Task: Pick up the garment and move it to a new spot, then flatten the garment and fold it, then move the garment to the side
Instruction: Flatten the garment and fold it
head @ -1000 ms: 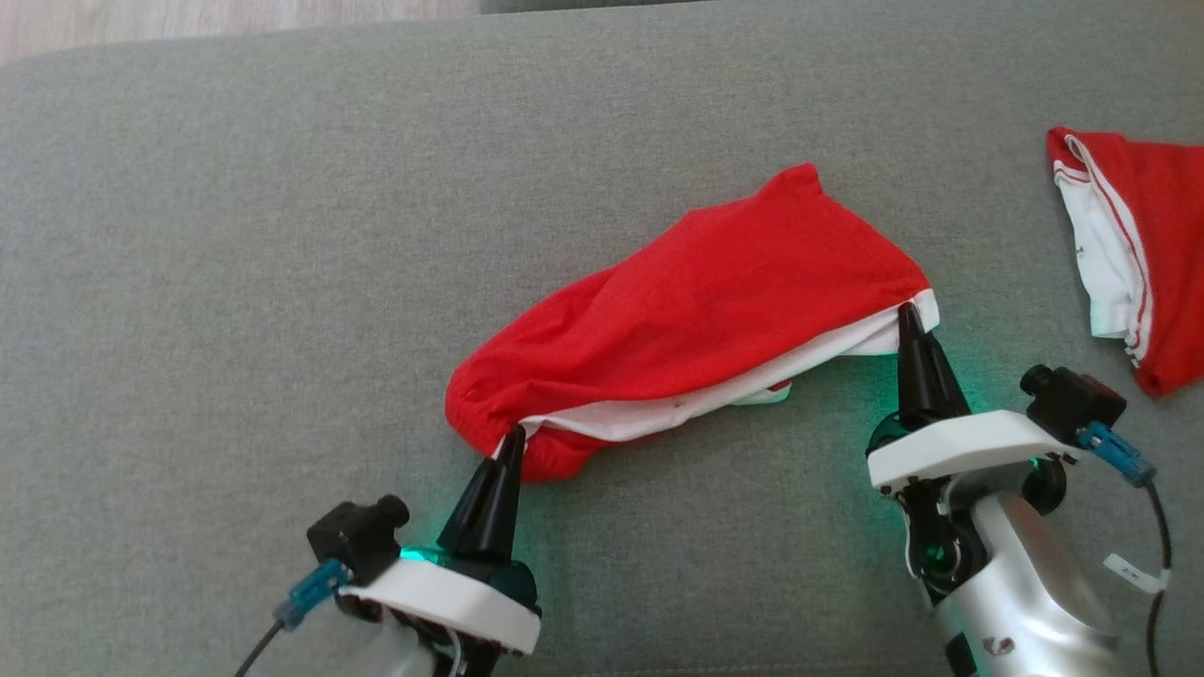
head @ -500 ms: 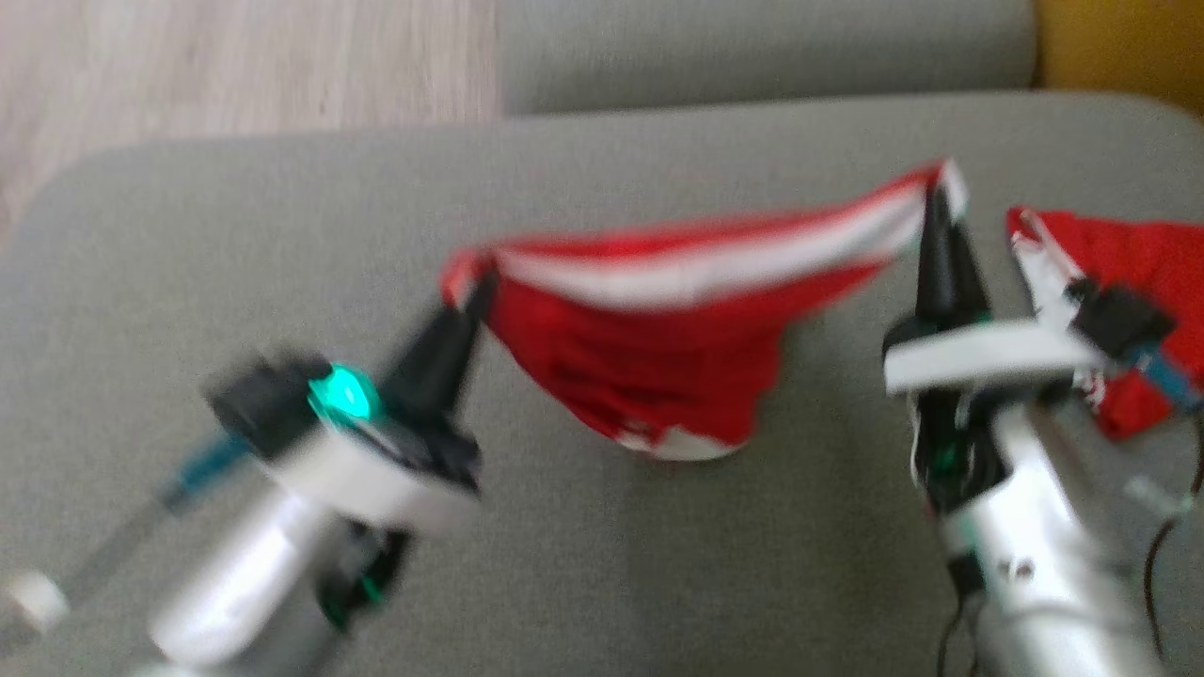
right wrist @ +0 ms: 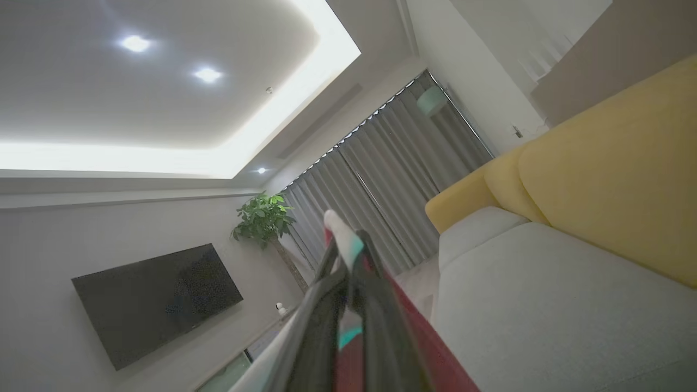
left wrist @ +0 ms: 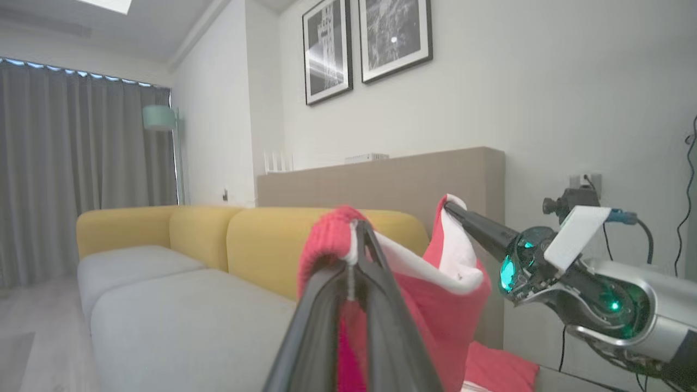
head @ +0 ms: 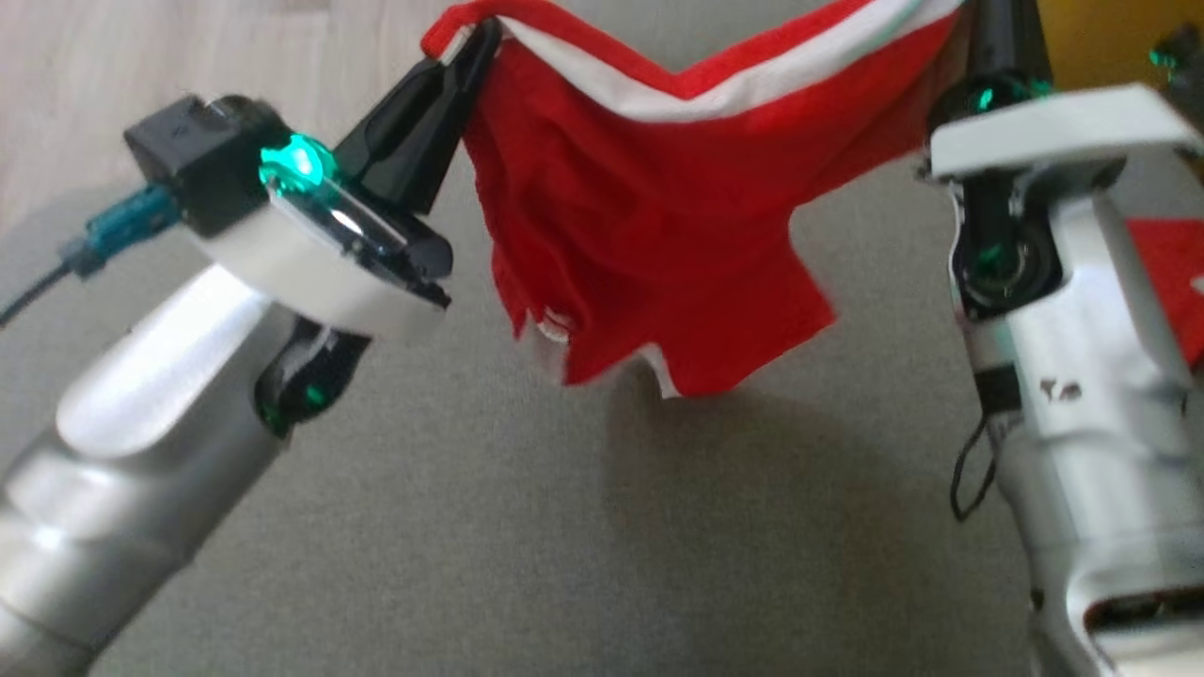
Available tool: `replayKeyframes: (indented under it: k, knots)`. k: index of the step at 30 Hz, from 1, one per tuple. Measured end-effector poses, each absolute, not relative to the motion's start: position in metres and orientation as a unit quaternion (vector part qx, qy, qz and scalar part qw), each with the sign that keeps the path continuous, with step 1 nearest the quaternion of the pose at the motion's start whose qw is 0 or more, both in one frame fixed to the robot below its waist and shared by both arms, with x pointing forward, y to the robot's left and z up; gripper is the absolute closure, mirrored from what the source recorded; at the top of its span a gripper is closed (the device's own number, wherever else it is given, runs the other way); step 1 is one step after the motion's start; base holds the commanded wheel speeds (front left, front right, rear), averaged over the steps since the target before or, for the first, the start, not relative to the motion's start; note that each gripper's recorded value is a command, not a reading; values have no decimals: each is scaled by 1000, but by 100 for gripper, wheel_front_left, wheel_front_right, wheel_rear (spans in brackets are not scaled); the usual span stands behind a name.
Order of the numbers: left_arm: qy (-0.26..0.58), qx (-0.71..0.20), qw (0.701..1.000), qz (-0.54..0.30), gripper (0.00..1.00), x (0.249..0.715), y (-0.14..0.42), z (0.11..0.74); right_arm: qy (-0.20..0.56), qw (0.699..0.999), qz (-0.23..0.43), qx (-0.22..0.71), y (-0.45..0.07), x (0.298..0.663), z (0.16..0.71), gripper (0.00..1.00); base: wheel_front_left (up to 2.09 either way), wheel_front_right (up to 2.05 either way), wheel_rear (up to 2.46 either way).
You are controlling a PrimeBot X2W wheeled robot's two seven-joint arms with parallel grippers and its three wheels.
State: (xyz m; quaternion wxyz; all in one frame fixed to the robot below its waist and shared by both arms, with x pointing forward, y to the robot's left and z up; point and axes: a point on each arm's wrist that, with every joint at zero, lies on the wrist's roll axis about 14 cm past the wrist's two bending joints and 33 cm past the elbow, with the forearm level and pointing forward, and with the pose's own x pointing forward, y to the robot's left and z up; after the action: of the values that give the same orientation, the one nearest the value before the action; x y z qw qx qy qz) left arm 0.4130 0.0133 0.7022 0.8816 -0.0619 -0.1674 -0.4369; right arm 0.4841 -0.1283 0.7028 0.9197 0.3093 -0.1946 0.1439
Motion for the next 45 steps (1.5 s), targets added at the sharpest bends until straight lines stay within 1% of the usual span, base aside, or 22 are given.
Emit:
replayKeyframes:
  k: [3, 5, 7, 10, 12, 14, 16, 18, 21, 25, 29, 32, 34, 36, 40, 45]
  knots:
    - [-141, -59, 897, -416, 100, 449, 20, 685, -178, 926, 132, 305, -131, 510, 693, 100, 0, 0, 0]
    - [-136, -47, 908, -394, 100, 479, 29, 679, -183, 931, 123, 292, -134, 530, 694, 100, 0, 0, 0]
    - [-147, -22, 913, -379, 100, 506, 33, 681, -197, 932, 118, 279, -137, 548, 704, 100, 0, 0, 0]
    - [-188, -3, 910, -368, 100, 536, 29, 704, -233, 927, 117, 268, -143, 570, 732, 100, 0, 0, 0]
    - [-227, -8, 902, -367, 100, 547, 22, 727, -267, 918, 115, 269, -152, 577, 755, 100, 0, 0, 0]
    - [-253, -26, 895, -365, 100, 553, 18, 741, -288, 912, 111, 272, -160, 581, 764, 100, 0, 0, 0]
    - [-257, -36, 894, -365, 100, 554, 16, 741, -287, 912, 109, 272, -162, 582, 760, 100, 0, 0, 0]
    - [-240, -45, 897, -369, 100, 552, 11, 726, -268, 918, 106, 274, -162, 581, 741, 100, 0, 0, 0]
    - [-179, -66, 909, -370, 100, 540, 11, 676, -219, 926, 96, 291, -161, 567, 693, 100, 0, 0, 0]
    - [-57, -115, 925, -359, 100, 504, 15, 582, -130, 933, 59, 329, -167, 534, 605, 100, 0, 0, 0]
    - [61, -168, 923, -340, 100, 443, 13, 497, -20, 935, 11, 354, -170, 474, 507, 100, 0, 0, 0]
    - [130, -198, 915, -327, 100, 394, 10, 453, 41, 931, -14, 363, -167, 428, 458, 100, 0, 0, 0]
    - [152, -217, 910, -318, 100, 370, 7, 441, 61, 925, -30, 374, -169, 405, 442, 100, 0, 0, 0]
    - [161, -228, 907, -316, 100, 352, 3, 436, 66, 921, -38, 382, -170, 389, 437, 100, 0, 0, 0]
    - [162, -253, 905, -302, 100, 327, 1, 438, 63, 916, -52, 394, -176, 366, 435, 100, 0, 0, 0]
    - [166, -258, 903, -301, 100, 296, 1, 436, 62, 909, -63, 407, -178, 341, 431, 100, 0, 0, 0]
